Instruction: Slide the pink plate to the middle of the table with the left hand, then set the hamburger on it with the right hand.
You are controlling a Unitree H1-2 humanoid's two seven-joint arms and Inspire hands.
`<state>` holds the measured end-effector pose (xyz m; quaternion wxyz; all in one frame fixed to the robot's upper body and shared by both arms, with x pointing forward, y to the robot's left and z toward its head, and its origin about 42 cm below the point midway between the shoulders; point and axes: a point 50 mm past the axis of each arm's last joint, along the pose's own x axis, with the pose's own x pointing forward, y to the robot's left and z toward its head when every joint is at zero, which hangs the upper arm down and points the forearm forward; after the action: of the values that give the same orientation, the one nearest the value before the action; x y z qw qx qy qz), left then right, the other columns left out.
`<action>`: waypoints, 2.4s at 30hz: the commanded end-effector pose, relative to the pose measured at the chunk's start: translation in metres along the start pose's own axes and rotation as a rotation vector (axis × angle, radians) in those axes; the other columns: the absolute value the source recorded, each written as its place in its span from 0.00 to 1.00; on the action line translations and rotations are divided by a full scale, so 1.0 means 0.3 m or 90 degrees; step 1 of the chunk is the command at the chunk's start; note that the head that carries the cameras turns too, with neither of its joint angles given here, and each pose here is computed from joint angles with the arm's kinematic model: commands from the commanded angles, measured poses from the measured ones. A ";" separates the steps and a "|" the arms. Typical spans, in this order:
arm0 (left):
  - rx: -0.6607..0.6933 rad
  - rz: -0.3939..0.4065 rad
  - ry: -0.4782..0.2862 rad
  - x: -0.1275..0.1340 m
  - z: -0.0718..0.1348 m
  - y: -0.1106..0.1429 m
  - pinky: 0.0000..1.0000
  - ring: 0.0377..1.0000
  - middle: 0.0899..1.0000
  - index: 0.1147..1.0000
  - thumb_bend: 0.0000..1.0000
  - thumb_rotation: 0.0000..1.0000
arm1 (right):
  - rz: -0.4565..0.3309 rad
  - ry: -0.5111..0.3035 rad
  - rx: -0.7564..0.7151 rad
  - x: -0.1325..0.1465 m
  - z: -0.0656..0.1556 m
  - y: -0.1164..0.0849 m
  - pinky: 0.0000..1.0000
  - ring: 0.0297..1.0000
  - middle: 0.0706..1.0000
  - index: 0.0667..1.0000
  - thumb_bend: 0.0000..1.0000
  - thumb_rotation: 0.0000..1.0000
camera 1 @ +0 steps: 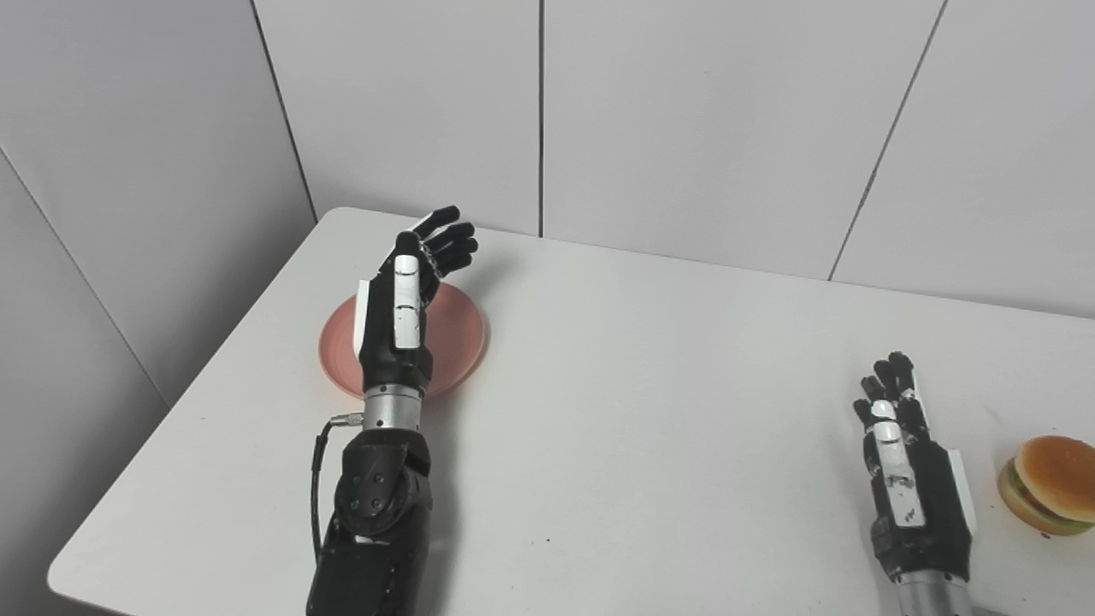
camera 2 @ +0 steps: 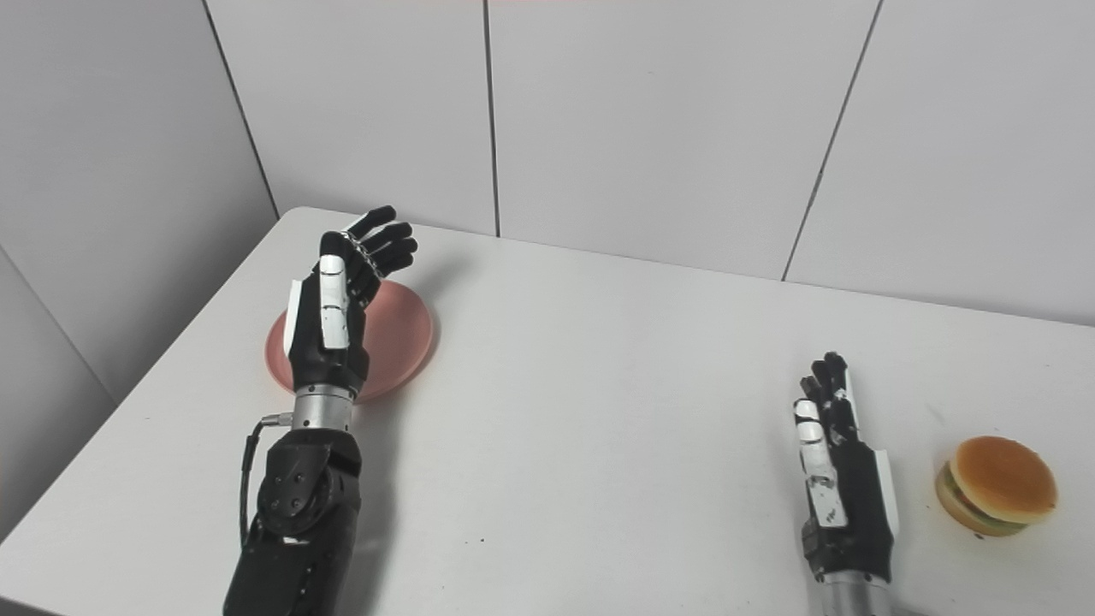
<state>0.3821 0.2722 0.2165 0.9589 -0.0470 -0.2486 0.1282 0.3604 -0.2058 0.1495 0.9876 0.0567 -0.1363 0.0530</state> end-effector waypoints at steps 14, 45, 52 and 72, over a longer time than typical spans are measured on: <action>0.094 0.131 -0.063 0.220 0.062 0.279 0.68 0.66 0.61 0.59 0.75 1.00 | -0.002 0.006 0.010 -0.011 -0.012 0.002 1.00 1.00 1.00 0.99 0.60 0.76; 0.111 0.188 0.123 0.194 -0.219 0.461 0.72 0.67 0.64 0.63 0.67 1.00 | 0.016 0.006 0.013 -0.003 0.008 0.004 1.00 1.00 1.00 1.00 0.61 0.77; 0.072 0.173 0.145 0.166 -0.239 0.420 0.77 0.71 0.67 0.64 0.71 1.00 | 0.006 -0.001 0.015 -0.002 0.008 0.006 1.00 1.00 1.00 1.00 0.62 0.77; -0.084 -0.007 0.289 0.062 -0.265 0.182 0.82 0.82 0.79 0.77 0.73 1.00 | 0.006 -0.009 -0.008 0.011 0.017 -0.011 1.00 1.00 1.00 1.00 0.62 0.79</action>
<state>0.4270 0.3351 0.1559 0.9845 -0.1223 -0.0627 0.1092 0.3619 -0.2083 0.1508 0.9885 0.0506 -0.1311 0.0558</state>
